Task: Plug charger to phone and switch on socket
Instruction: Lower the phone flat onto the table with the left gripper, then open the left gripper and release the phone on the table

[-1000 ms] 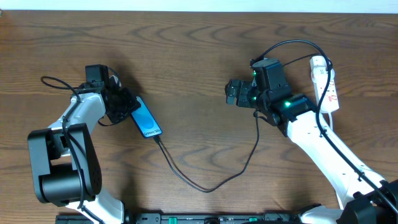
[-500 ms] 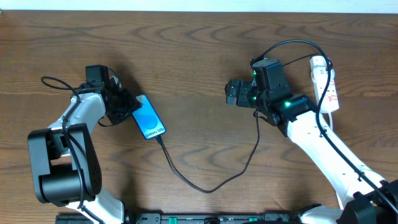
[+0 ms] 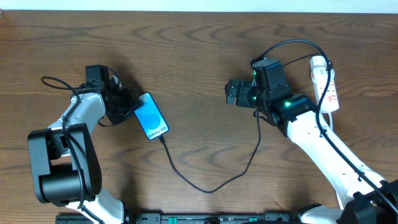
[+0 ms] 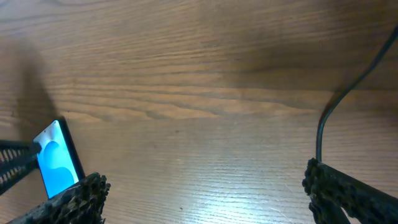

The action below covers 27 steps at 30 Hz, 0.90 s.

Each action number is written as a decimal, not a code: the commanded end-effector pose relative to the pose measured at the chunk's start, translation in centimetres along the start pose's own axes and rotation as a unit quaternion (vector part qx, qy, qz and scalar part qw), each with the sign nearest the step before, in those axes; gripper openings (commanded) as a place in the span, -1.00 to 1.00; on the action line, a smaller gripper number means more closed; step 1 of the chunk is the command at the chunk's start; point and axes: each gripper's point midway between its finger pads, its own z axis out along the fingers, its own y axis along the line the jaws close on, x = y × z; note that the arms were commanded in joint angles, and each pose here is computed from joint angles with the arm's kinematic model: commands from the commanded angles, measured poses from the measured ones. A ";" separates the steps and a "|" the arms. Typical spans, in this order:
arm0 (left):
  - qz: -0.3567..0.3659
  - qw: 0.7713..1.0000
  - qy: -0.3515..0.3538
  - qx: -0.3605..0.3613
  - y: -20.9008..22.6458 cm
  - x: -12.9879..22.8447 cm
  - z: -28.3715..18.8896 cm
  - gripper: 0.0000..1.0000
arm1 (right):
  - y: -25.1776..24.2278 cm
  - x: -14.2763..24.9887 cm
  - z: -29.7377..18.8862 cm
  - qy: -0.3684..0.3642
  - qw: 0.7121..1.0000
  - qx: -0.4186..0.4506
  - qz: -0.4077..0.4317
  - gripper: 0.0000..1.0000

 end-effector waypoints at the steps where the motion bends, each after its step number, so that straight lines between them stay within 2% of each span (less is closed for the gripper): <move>1: 0.009 1.000 -0.015 -0.004 -0.2 -0.6 -0.7 0.79 | -0.1 -0.5 -0.4 -0.010 1.000 0.004 -0.005 0.99; 8: 0.072 0.997 -0.021 -0.023 -0.1 -0.8 -1.7 0.81 | -0.1 -0.5 -0.4 -0.011 1.000 0.004 -0.005 0.98; 13: 0.130 0.990 -0.028 -0.038 -0.9 -1.3 -4.6 0.82 | 0.1 -0.9 -0.4 -0.020 1.000 0.001 -0.005 0.99; 20: 0.206 0.966 -0.066 -0.142 -0.6 -0.8 -9.5 0.82 | 0.2 -1.3 -0.3 -0.027 1.000 -0.003 -0.005 0.99; 23: 0.251 0.952 -0.092 -0.149 -2.6 0.5 -11.8 0.82 | 0.3 -1.4 -0.3 -0.028 1.000 -0.004 -0.005 0.98; 27: 0.283 0.943 -0.129 -0.121 -5.4 1.4 -13.8 0.82 | 0.2 -1.2 -0.3 -0.026 1.000 -0.002 -0.005 0.98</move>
